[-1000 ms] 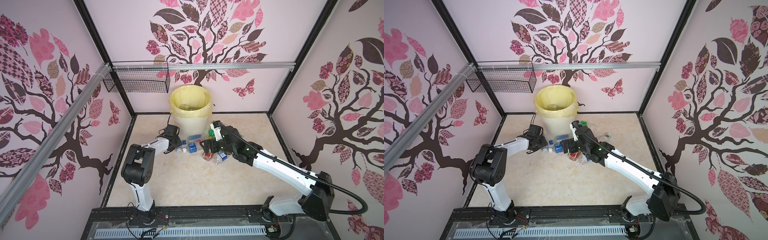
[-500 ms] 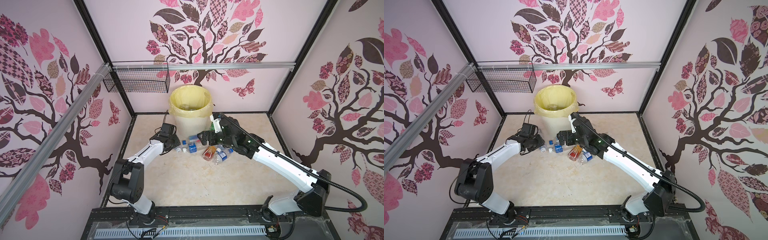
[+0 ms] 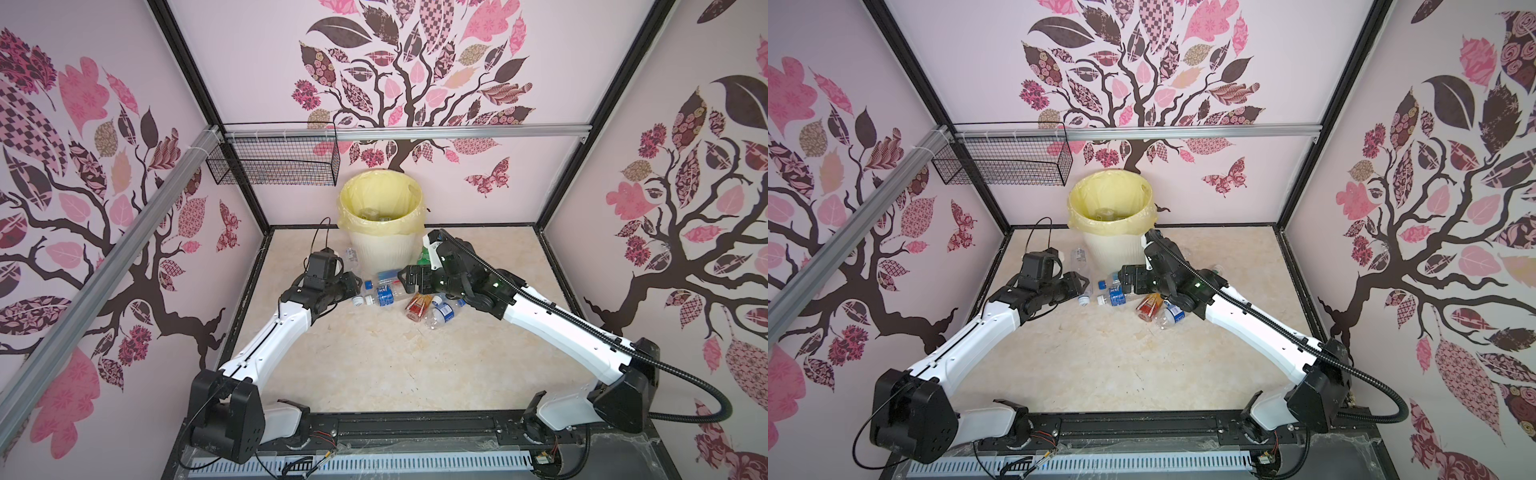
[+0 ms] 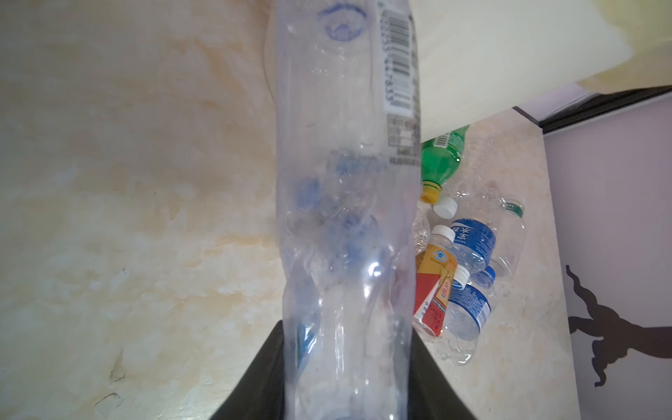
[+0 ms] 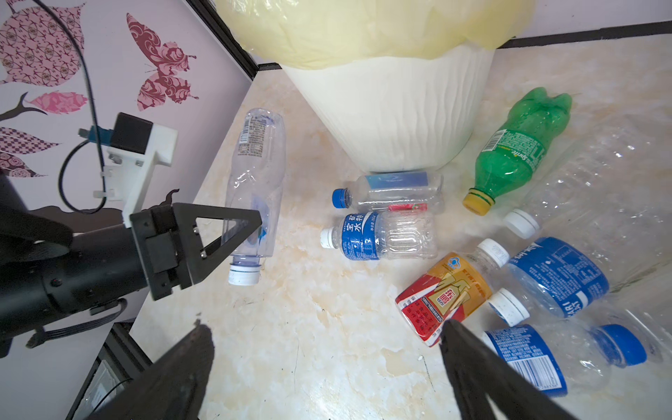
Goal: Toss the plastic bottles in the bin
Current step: 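Lift the crumpled bottle with the left gripper toward the right gripper while the right approaches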
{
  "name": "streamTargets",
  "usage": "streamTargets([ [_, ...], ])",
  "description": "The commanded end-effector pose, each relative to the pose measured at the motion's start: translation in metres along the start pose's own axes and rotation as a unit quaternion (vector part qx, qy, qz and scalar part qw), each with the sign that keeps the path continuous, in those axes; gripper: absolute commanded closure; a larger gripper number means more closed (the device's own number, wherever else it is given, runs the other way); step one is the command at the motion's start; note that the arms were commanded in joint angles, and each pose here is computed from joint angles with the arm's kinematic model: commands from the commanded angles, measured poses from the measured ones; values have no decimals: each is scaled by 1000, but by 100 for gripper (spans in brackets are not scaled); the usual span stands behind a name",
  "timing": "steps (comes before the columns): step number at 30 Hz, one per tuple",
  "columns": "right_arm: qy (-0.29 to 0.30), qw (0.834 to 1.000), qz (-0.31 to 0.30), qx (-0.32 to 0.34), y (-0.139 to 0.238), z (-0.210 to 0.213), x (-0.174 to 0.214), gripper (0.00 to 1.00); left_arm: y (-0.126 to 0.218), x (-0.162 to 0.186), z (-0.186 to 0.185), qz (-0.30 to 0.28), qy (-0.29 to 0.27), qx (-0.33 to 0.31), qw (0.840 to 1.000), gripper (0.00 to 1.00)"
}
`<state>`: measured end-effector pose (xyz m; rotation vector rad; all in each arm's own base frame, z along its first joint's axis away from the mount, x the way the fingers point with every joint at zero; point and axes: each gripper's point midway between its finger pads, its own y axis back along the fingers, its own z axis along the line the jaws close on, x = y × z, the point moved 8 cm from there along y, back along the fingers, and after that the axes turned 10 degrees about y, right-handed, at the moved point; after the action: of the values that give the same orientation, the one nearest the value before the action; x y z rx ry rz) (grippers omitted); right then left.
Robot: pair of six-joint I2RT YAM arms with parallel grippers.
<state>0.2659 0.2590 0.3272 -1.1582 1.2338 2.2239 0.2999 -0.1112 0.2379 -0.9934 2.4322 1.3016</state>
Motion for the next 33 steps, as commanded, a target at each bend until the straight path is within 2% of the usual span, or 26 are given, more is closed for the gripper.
streamTargets([
  [1, 3, 999, -27, -18, 11, 4, -15, 1, 7, 12, -13, 3, -50, 36, 998, 57],
  [4, -20, 998, -18, -49, 5, -1, -25, 1, 19, 26, -26, 6, -71, 42, 997, 57],
  [10, -32, 997, -15, -68, -1, 3, -40, 1, 42, 36, -37, 4, -75, 57, 996, 58],
  [17, -71, 990, -21, -123, -11, 11, -34, 0, 66, 43, -30, 2, -79, 59, 995, 58],
  [20, -64, 989, -14, -130, -12, 19, -27, 1, 69, 48, -27, 4, -76, 67, 995, 58],
  [24, -66, 987, -6, -149, -12, 22, -24, 3, 74, 59, -32, 8, -68, 92, 993, 59],
  [33, -73, 983, -5, -166, -19, 26, -27, 12, 88, 79, -62, 0, -115, 110, 987, 59],
])
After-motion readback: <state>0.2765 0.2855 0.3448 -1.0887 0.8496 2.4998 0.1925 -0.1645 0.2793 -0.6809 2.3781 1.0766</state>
